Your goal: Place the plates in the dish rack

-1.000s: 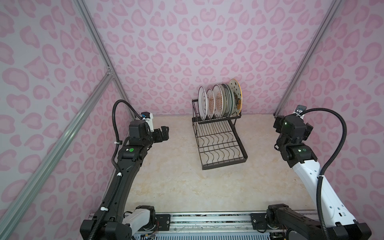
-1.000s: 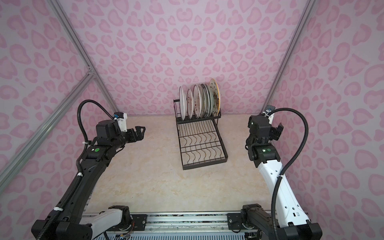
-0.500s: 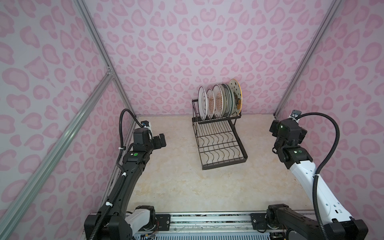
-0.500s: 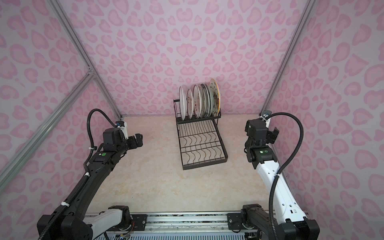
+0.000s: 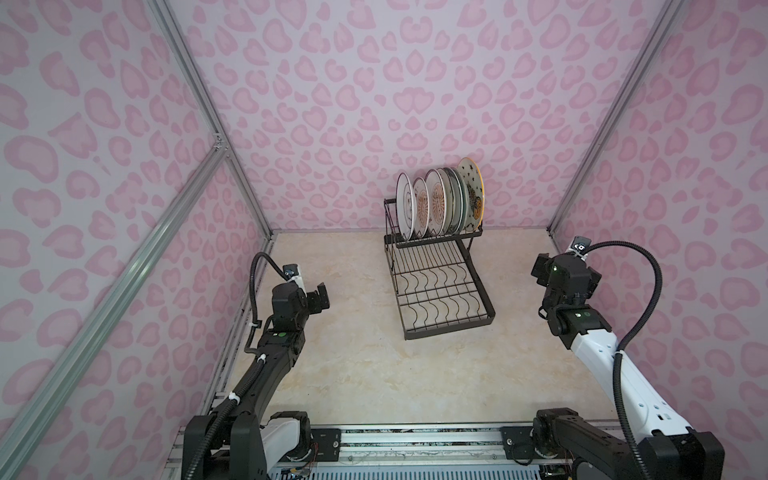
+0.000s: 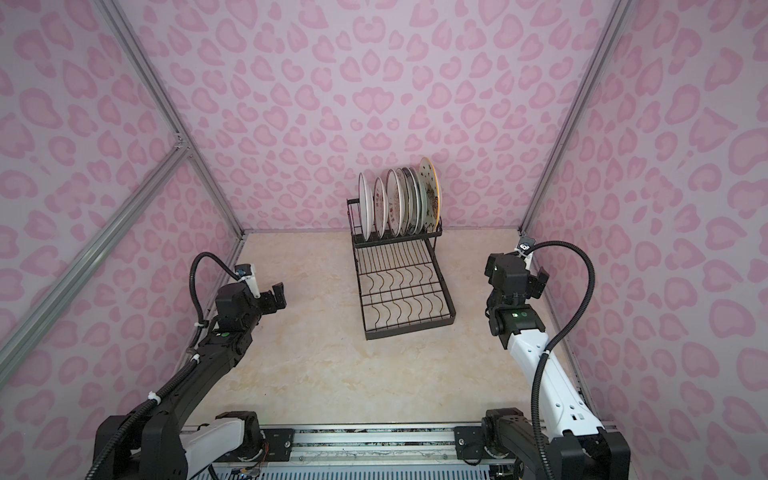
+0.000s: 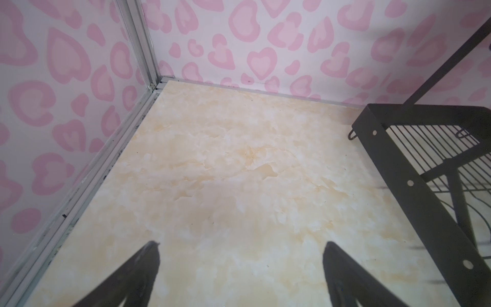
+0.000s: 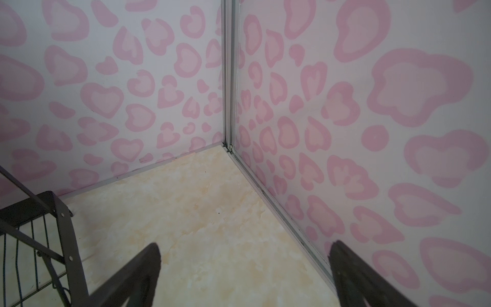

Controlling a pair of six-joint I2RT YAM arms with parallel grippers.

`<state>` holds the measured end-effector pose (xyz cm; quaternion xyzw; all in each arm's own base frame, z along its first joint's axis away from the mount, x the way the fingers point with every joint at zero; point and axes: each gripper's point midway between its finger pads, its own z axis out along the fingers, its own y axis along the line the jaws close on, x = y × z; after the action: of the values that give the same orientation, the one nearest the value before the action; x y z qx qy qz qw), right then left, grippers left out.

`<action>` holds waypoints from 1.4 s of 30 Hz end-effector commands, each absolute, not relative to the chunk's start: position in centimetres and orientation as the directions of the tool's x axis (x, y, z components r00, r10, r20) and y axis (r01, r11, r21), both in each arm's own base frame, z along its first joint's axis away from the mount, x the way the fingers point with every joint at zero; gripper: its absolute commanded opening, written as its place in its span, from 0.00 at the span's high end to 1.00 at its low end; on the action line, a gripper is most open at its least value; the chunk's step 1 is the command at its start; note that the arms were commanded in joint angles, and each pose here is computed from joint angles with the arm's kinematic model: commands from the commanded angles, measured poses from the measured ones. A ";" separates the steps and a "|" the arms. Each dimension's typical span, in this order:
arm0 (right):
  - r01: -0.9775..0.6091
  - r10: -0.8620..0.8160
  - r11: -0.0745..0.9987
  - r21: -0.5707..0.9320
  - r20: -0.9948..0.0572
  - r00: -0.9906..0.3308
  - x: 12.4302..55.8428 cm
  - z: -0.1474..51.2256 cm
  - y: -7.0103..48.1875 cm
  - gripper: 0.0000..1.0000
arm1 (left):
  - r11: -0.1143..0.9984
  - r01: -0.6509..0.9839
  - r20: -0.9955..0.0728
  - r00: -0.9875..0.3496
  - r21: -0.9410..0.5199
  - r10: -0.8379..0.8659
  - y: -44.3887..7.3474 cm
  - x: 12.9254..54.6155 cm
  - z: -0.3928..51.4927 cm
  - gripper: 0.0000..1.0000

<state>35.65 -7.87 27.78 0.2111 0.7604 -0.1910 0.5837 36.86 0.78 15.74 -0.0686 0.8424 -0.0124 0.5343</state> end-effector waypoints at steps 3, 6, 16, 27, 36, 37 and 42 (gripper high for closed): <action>0.561 0.115 0.828 0.005 -0.980 -0.161 36.2 26.9 -8.7 0.02 | 0.994 -0.056 -0.947 -0.305 -0.091 -0.104 1.0 38.3 16.0 0.02; 0.562 0.118 0.827 0.024 -0.984 -0.132 36.3 25.8 -9.0 0.02 | 0.994 -0.032 -0.947 -0.301 -0.108 -0.112 1.4 38.7 15.0 0.02; 0.570 0.125 0.821 0.024 -0.982 -0.139 36.6 23.3 -9.8 0.02 | 0.985 0.003 -0.947 -0.276 -0.172 -0.164 2.6 39.4 13.1 0.03; 0.565 0.093 0.825 0.010 -0.989 -0.119 36.7 22.0 -10.0 0.02 | 0.984 0.060 -0.942 -0.302 -0.168 -0.143 1.8 40.0 12.6 0.02; 0.556 0.055 0.831 0.006 -0.996 -0.070 36.0 21.4 -9.9 0.02 | 0.988 0.034 -0.943 -0.305 -0.149 -0.132 1.9 40.0 12.4 0.02; 0.554 0.050 0.833 -0.001 -0.996 -0.078 36.1 21.1 -9.9 0.02 | 0.989 0.027 -0.941 -0.313 -0.144 -0.128 1.9 40.1 12.3 0.02; 0.531 0.041 0.847 -0.023 -0.993 -0.108 35.8 19.9 -9.2 0.02 | 0.990 0.019 -0.943 -0.310 -0.136 -0.124 1.9 40.1 12.3 0.03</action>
<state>35.88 -9.51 19.40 0.2047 0.7293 -0.1955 0.6229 39.92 1.48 11.96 -0.0310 0.8111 -0.0741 0.5794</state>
